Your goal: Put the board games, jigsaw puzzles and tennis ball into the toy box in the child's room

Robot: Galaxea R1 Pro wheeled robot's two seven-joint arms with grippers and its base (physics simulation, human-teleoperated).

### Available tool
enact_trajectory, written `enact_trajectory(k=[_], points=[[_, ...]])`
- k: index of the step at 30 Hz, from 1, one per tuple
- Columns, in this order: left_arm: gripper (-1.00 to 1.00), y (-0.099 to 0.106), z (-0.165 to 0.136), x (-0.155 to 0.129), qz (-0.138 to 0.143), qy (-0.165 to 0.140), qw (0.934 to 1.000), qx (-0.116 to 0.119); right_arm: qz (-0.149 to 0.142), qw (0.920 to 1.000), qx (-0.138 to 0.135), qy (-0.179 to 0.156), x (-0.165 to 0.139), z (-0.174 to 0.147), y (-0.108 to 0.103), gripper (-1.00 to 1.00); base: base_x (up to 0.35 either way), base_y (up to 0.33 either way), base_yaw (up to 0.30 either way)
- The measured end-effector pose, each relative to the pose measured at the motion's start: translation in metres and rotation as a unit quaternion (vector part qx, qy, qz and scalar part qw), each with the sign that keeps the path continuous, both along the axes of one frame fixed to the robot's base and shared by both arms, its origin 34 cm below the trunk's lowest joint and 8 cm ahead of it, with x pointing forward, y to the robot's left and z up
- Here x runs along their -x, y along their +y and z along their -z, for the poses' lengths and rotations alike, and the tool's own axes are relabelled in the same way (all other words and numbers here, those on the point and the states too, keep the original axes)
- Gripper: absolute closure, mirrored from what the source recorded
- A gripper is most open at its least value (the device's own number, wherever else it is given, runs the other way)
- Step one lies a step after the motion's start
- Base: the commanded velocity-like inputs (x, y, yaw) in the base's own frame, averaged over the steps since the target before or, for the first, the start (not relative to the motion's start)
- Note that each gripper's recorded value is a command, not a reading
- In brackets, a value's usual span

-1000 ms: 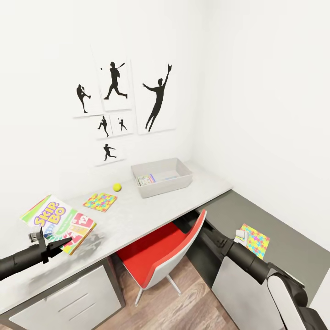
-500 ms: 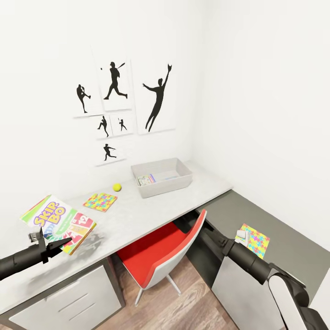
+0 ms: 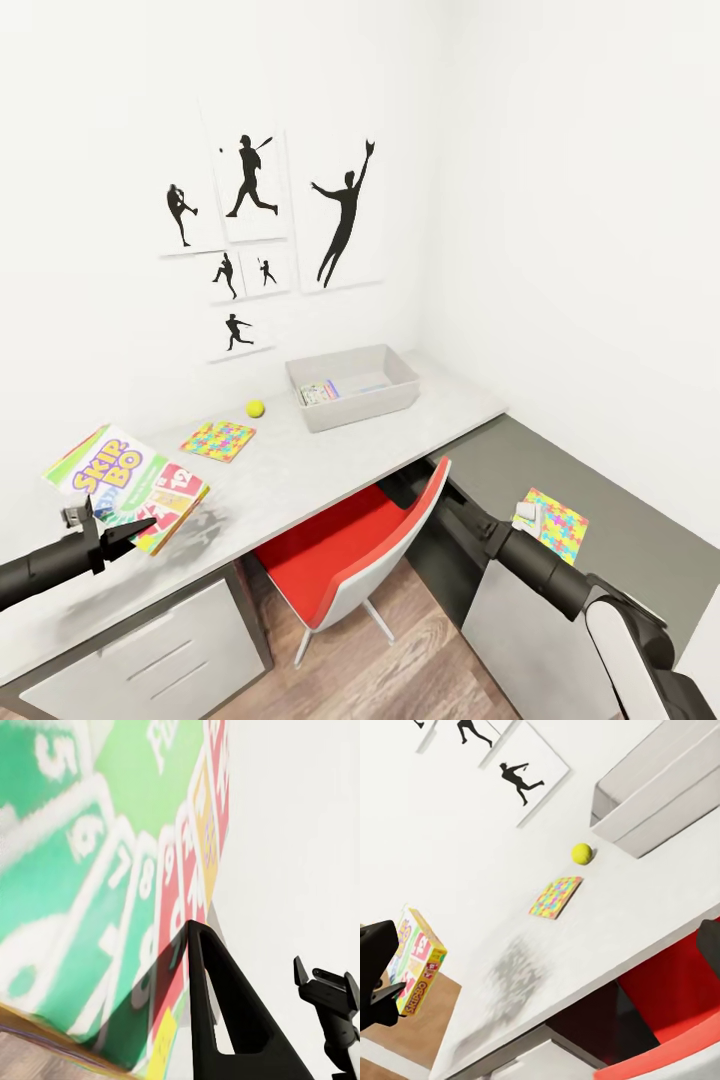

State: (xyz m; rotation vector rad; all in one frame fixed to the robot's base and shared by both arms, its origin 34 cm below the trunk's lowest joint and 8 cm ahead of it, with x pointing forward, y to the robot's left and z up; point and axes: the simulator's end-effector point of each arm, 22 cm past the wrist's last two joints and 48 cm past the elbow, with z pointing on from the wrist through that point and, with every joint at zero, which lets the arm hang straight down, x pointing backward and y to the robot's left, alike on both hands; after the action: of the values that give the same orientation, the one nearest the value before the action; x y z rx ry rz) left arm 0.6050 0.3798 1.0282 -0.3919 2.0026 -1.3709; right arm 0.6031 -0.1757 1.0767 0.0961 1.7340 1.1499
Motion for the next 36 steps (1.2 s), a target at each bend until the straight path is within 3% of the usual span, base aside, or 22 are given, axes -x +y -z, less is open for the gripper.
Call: enact_trajectory(k=[15,36], points=[[1.0,0.0,-0.012,-0.002,0.005,-0.016,0.9998,-0.009,0.0,1.0,0.003,0.0,0.0,0.0,-0.003,-1.0,0.0,0.0,-0.256],[1.0,0.0,-0.013,-0.002,0.006,-0.017,0.9998,-0.012,0.003,1.0,0.002,0.001,-0.001,0.001,-0.002,-1.0,0.0,0.0,-0.281]])
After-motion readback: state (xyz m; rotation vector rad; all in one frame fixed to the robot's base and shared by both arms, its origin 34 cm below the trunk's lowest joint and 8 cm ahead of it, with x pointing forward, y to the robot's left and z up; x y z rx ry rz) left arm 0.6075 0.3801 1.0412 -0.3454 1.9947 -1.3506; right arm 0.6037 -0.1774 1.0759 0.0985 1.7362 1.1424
